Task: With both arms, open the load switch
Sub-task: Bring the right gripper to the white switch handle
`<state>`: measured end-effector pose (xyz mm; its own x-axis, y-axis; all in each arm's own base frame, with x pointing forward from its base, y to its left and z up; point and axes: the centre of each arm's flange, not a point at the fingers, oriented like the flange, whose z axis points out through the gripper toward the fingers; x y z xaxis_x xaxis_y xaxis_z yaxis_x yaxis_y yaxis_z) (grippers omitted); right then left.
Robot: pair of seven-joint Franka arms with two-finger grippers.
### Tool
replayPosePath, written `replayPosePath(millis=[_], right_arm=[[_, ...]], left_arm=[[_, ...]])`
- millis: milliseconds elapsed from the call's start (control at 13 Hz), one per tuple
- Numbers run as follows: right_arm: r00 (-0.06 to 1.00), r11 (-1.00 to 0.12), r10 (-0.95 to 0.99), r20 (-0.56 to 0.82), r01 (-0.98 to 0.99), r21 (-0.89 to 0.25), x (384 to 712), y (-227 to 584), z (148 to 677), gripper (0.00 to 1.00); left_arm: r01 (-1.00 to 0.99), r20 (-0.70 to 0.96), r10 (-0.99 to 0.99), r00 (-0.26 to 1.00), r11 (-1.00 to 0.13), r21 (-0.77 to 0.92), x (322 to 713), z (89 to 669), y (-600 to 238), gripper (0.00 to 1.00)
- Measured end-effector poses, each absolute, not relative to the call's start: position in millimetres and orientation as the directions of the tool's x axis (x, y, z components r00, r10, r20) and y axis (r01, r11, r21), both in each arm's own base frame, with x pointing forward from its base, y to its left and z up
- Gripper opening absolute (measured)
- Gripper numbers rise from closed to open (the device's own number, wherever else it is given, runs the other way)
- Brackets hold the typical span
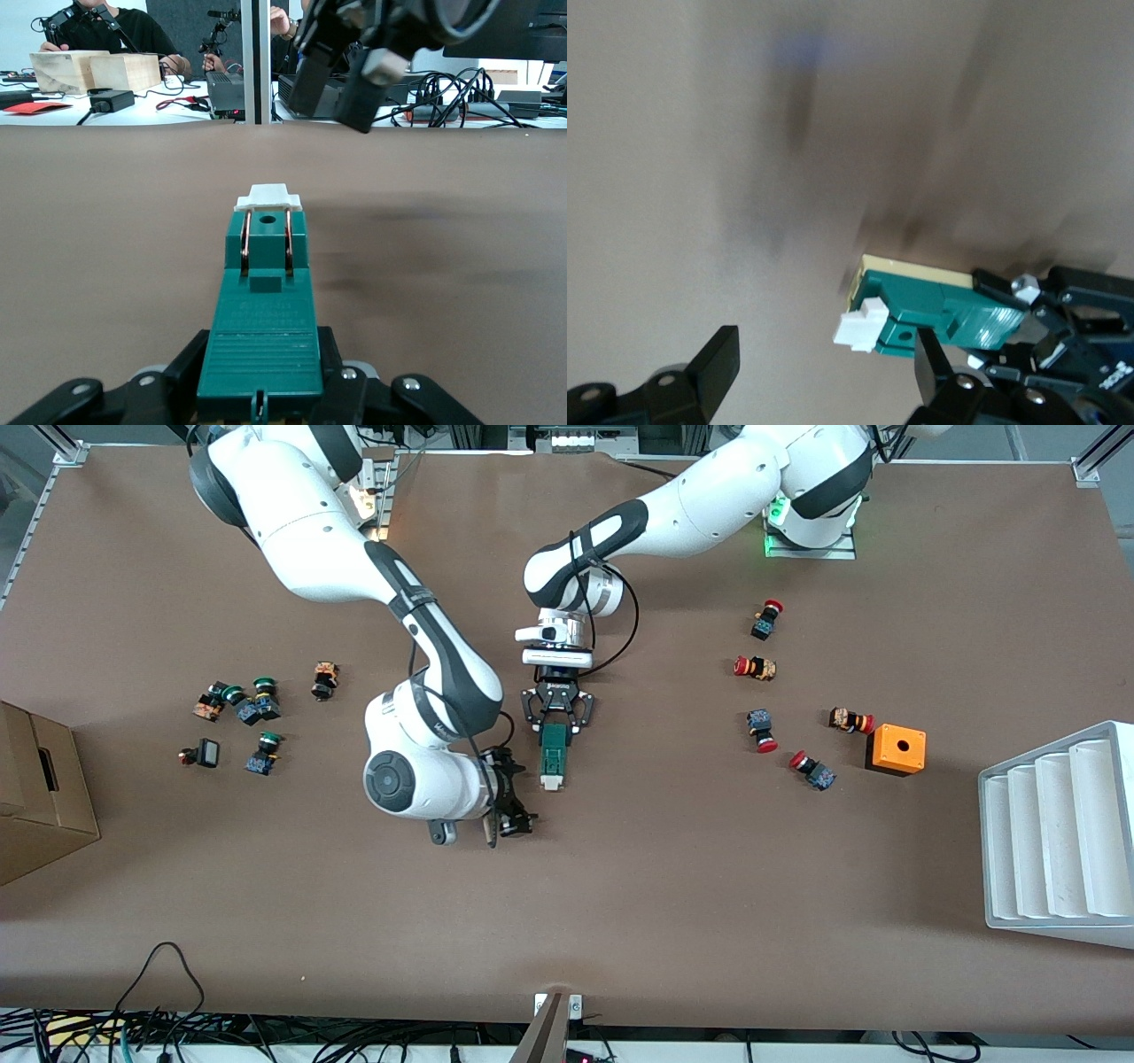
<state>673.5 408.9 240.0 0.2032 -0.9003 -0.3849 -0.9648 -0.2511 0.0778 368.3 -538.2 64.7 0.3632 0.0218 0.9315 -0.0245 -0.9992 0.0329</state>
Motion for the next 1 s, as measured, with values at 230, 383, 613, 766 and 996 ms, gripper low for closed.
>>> replayPosePath(millis=[230,383,613,766,996], right_arm=[[0.177,-0.228,-0.906,-0.384,-0.970,0.091,670.7,417.8,234.9,0.78],[0.160,-0.210,-0.906,-0.391,-0.974,0.087,676.0,417.0,232.7,0.78],[0.127,-0.180,-0.911,-0.393,-0.979,0.100,678.6,416.6,224.0,0.78],[0.115,-0.170,-0.913,-0.392,-0.980,0.108,678.3,416.8,219.5,0.76],[0.090,-0.150,-0.917,-0.388,-0.980,0.129,674.1,421.5,212.4,0.73]], left_arm=[[-0.025,0.932,0.022,0.363,-0.999,0.033,368.2,64.6,-538.2,0.51],[-0.025,0.932,0.021,0.362,-0.999,0.032,368.0,64.6,-538.3,0.51],[-0.025,0.934,0.018,0.357,-0.999,0.029,367.6,63.6,-538.5,0.51],[-0.025,0.935,0.017,0.355,-0.999,0.028,367.5,63.2,-538.5,0.51],[-0.025,0.935,0.017,0.354,-0.999,0.028,367.4,63.1,-538.6,0.51]])
